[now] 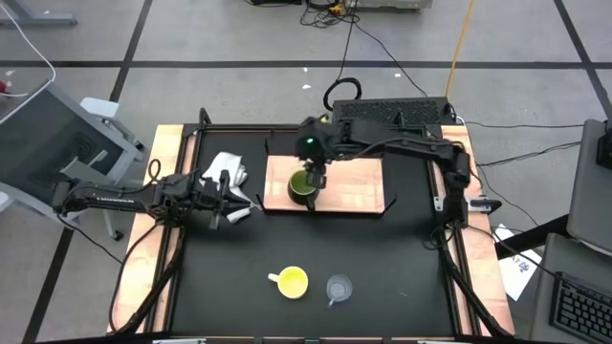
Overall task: Stack small to large cups/mugs on shelf
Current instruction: Put the black mug on the shelf
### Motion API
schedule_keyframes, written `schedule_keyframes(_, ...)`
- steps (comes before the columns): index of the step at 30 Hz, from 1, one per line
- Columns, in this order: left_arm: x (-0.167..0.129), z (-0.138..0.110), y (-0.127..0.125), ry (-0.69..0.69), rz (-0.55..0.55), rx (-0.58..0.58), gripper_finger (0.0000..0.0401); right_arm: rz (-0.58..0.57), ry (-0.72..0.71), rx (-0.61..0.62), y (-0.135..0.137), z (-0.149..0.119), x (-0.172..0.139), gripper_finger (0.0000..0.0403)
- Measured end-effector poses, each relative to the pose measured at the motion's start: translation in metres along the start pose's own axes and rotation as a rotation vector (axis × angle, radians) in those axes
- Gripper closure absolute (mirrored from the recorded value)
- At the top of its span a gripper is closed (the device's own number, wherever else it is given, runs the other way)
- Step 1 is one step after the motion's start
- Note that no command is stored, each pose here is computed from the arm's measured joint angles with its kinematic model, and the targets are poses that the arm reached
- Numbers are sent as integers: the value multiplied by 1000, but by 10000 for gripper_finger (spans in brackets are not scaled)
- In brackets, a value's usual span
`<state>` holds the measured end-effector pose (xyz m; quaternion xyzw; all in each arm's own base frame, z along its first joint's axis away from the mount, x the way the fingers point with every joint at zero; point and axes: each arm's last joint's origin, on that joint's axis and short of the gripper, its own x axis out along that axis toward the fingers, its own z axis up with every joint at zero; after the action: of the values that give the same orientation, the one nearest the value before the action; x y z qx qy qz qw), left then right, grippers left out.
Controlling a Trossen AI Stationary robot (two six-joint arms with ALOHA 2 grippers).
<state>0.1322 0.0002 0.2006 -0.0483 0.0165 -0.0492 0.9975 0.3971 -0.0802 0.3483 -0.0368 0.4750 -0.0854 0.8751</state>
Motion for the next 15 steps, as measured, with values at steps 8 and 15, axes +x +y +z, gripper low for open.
schedule_keyframes(8, 0, 6, -1, -59, -7, -40, 368, 29, -121, -33, 7, -16, -83, 362)
schedule_keyframes(15, -1, 12, -1, -127, -18, -80, 368, 59, -249, -41, 28, -57, -128, 399)
